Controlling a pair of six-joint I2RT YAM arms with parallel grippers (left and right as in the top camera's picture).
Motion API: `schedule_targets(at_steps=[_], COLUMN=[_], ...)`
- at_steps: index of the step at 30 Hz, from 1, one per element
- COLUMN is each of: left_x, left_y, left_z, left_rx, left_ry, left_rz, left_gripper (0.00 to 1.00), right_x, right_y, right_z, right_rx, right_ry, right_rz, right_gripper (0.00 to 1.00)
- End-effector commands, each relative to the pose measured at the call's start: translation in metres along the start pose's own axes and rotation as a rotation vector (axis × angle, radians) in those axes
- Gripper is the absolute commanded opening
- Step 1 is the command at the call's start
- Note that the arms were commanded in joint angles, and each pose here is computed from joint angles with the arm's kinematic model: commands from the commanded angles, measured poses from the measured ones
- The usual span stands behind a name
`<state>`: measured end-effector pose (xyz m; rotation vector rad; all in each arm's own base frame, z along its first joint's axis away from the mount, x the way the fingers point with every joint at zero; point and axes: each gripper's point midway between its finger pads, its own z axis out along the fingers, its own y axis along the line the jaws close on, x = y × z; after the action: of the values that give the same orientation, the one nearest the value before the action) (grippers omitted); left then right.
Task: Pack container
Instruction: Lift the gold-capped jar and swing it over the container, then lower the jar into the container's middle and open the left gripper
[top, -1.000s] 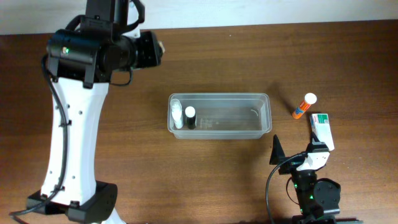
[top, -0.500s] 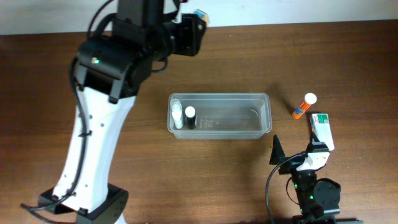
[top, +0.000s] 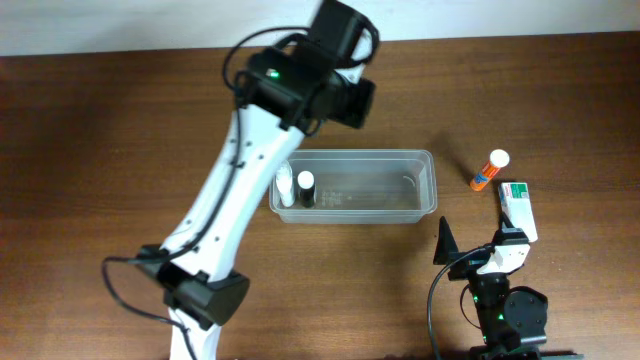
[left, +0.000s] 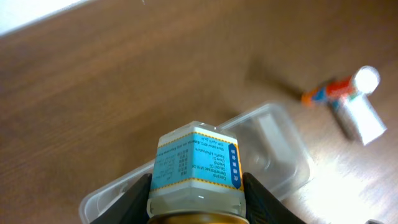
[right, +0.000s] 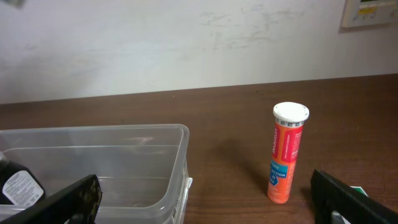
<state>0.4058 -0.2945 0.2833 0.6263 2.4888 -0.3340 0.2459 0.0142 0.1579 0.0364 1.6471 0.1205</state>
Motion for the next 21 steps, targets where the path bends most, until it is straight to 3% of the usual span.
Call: schedule_targets(at_steps=[1, 7, 21], left_x=[0.01, 0.047, 0.083], left_y=[-0.003, -0.008, -0.001], left_z=[0.029, 0.071, 0.107], left_rx=[-0.037, 0.002, -0.012], left_ry=[0.061, 0.237, 0.395], left_rz=[0.081, 0.076, 0.116], left_gripper=[0.34, 0.33, 0.33], right_x=[0.004, 0.003, 0.003], right_y=[0.0, -0.001, -0.001], right_z=[0.0, 0.0, 0.0], right_rx=[0.004, 0.004, 0.004], right_ry=[0.009, 0.008, 0.008], right_rz=[-0.005, -0.005, -0.005], right_gripper=[0.98, 0.98, 0.98])
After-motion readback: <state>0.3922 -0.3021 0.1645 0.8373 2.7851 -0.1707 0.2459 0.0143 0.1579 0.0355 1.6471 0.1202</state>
